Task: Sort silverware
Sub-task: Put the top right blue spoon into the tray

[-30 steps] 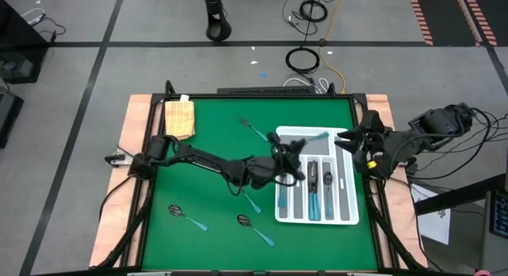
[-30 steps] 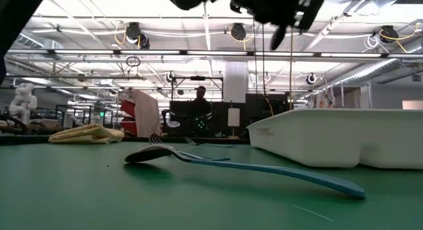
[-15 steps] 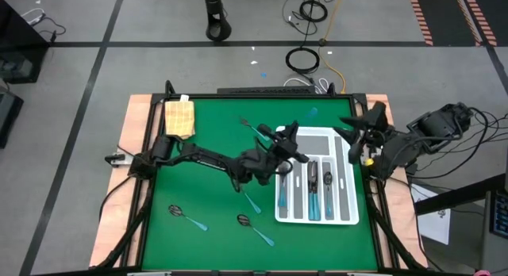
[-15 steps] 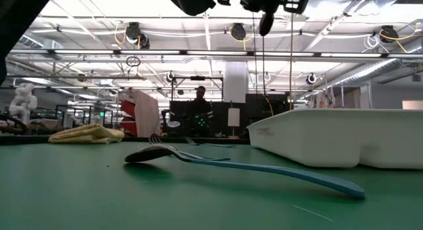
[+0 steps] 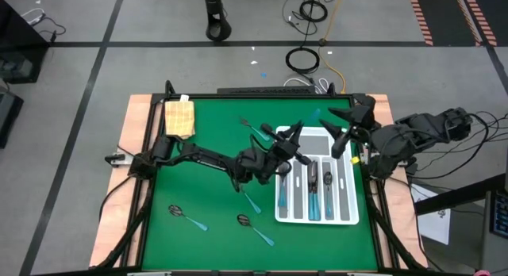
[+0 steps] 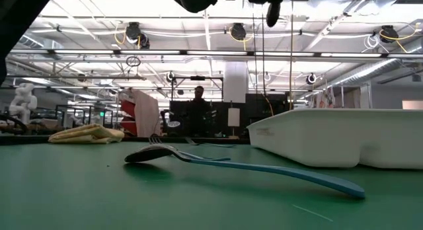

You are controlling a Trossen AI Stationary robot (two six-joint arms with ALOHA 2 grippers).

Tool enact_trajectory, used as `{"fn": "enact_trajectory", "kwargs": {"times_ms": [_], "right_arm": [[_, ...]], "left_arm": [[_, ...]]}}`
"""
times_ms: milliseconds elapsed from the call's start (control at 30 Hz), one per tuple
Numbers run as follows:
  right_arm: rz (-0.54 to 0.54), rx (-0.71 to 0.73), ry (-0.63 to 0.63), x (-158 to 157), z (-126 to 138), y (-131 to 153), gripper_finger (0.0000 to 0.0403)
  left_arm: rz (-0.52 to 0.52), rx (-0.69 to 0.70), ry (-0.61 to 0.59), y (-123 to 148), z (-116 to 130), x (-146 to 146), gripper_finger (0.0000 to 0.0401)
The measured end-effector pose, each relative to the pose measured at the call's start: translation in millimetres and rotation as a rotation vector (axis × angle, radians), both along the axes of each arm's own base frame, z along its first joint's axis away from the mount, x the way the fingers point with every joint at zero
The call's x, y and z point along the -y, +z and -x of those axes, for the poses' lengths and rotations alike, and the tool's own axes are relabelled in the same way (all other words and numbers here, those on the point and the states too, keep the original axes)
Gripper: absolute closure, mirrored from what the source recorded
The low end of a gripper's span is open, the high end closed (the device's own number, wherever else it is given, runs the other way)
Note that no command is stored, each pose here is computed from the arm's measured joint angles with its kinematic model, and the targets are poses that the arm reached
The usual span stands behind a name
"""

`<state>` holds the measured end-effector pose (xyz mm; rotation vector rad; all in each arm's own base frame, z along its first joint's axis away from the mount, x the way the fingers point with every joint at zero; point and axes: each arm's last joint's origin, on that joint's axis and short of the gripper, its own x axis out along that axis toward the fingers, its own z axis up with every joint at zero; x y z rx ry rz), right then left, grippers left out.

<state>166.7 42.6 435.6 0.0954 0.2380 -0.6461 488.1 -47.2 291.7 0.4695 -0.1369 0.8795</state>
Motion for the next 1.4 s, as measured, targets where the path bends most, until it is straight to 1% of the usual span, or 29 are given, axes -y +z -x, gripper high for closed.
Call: {"fn": "enact_trajectory", "kwargs": {"times_ms": [133,267,333,400,433,567,600,767,967,1067,1200,1300,1333,1400], "right_arm": [[0.013,0.003,0.024,0,-14,1,0.0206],[0.017,0.007,0.018,4,-22,1,0.0206],[0.007,0.007,-0.001,6,-25,0,0.0214],[0.000,0.005,-0.016,8,-28,-2,0.0240],[0.001,-0.001,-0.017,8,-29,-3,0.0260],[0.005,-0.020,-0.018,7,-33,-6,0.0373],[0.004,-0.022,-0.017,7,-34,-6,0.0386],[0.005,-0.032,-0.018,6,-37,-8,0.0399],[0.025,-0.086,-0.014,7,-35,-12,0.0401],[0.056,-0.111,-0.045,9,-34,-13,0.0402],[0.067,-0.119,-0.057,14,-33,-12,0.0403],[0.088,-0.223,-0.032,16,-27,-19,0.0403],[0.087,-0.275,-0.026,16,-24,-23,0.0403],[0.056,-0.382,-0.009,17,-16,-33,0.0403]], "left_arm": [[-0.003,0.016,-0.006,6,-1,-1,0.0387],[-0.006,0.017,-0.007,6,-1,-3,0.0386],[-0.011,0.015,-0.015,6,-1,-2,0.0386],[-0.011,0.015,-0.015,6,-1,-2,0.0386],[-0.011,0.015,-0.015,6,-1,-2,0.0386],[-0.011,0.014,-0.015,6,-1,-2,0.0386],[-0.010,0.015,-0.014,6,-1,-2,0.0386],[-0.011,0.006,-0.009,5,-2,-6,0.0385],[-0.028,-0.081,-0.031,2,-4,-1,0.0366],[0.003,-0.101,-0.081,3,-4,8,0.0353],[0.047,-0.122,-0.180,-1,-5,16,0.0336],[0.067,-0.190,-0.213,-5,-5,18,0.0322],[0.087,-0.215,-0.229,-4,-3,19,0.0318],[0.159,-0.236,-0.263,5,4,25,0.0312]]}}
